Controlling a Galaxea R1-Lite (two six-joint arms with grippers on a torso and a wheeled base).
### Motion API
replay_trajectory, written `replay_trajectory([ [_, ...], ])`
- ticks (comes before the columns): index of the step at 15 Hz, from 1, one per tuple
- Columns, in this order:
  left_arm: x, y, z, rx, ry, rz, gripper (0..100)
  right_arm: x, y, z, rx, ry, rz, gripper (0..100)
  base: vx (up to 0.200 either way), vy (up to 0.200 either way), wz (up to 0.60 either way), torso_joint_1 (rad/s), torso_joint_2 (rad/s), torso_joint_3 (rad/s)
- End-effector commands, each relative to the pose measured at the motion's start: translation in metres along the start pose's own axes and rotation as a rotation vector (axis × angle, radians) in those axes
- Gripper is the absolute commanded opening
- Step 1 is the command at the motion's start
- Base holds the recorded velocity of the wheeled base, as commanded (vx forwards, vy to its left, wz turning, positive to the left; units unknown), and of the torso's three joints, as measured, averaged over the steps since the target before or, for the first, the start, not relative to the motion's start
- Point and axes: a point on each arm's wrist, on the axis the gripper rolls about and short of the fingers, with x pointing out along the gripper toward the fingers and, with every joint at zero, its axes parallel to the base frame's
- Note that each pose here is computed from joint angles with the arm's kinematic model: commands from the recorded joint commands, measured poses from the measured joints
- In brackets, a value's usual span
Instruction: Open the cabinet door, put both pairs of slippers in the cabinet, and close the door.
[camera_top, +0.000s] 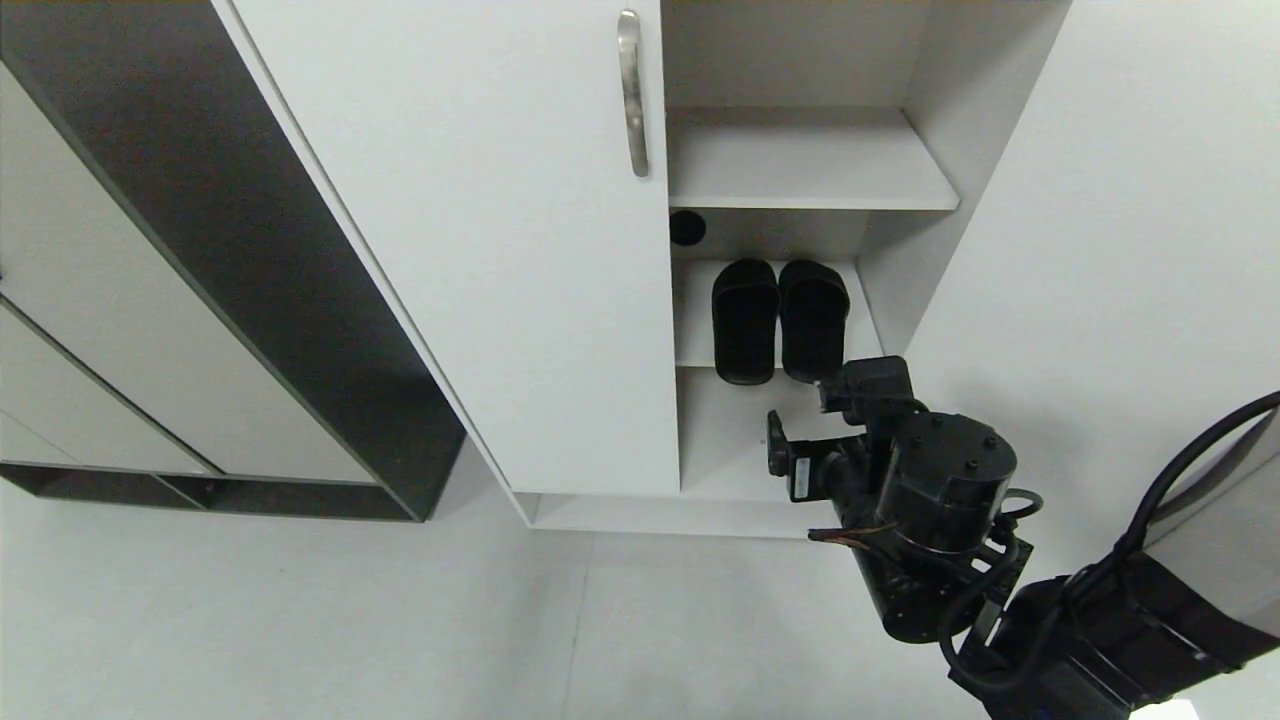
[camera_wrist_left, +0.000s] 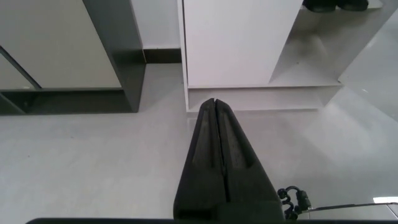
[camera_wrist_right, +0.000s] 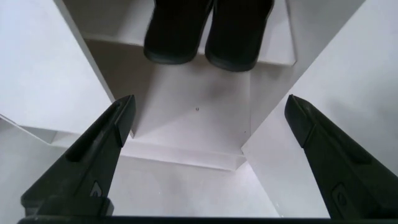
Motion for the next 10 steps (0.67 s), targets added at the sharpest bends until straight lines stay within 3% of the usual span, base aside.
replay_trajectory([
  [1,0.0001,0.0000,0.0001,0.000,0.001,0.000,0,-0.0011,-0.0013,-0.0030,-0.008,0.009,0.000,100,0.000,0.000,0.00,0.007,0.00,0.198],
  [10,0.0001,0.0000,0.0001,0.011,0.001,0.000,0,-0.0062,-0.0056,-0.0038,-0.011,0.012,0.014,100,0.000,0.000,0.00,0.003,0.00,0.182],
])
